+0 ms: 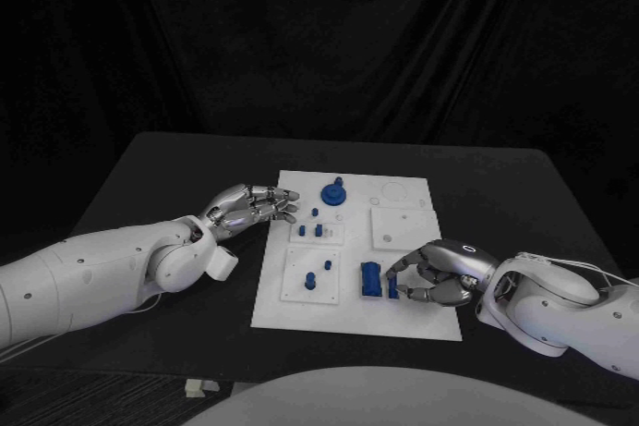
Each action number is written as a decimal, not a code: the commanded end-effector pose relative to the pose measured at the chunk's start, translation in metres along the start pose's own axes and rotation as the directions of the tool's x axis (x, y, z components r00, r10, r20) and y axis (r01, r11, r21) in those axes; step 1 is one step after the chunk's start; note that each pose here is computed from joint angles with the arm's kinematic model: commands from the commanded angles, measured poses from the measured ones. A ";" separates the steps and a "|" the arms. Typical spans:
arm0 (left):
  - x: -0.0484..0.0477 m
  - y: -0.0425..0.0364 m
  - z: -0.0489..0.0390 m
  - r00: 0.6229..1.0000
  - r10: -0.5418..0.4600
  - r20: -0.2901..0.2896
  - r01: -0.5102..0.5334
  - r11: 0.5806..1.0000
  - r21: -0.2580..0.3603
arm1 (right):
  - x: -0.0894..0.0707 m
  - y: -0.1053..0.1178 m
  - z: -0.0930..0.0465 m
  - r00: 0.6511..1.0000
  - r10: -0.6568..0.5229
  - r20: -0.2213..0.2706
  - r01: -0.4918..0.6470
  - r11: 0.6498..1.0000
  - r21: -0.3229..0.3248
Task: Assemble the parts on the task board
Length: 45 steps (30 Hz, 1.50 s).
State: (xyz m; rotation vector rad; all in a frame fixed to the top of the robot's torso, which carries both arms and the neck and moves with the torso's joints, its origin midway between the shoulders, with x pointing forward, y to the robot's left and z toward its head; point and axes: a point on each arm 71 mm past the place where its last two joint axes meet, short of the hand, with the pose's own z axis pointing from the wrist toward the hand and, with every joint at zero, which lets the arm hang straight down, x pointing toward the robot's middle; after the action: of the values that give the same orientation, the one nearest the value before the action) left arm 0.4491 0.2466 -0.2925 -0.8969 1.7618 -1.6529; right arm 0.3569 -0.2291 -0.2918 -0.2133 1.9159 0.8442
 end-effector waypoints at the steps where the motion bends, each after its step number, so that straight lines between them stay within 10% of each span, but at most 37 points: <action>1: 0.0015 -0.0007 0.0004 1.000 -0.010 -0.005 0.011 1.000 0.019 | -0.006 0.002 -0.002 0.996 -0.006 0.094 0.010 0.999 -0.044; 17: 0.0010 0.0002 -0.0008 1.000 -0.011 -0.002 0.011 1.000 0.018 | -0.015 0.002 -0.007 0.977 0.046 0.209 -0.034 0.998 -0.061; 45: 0.0011 0.0010 -0.0022 1.000 -0.013 -0.002 0.013 1.000 0.015 | -0.002 -0.007 -0.005 0.999 -0.033 0.016 0.032 0.998 0.062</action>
State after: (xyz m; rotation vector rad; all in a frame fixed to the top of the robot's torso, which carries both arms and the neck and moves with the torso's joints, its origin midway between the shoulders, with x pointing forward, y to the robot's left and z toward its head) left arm 0.4473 0.2490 -0.2943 -0.9033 1.7632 -1.6484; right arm 0.3582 -0.2368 -0.2879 -0.1866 1.8599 0.8082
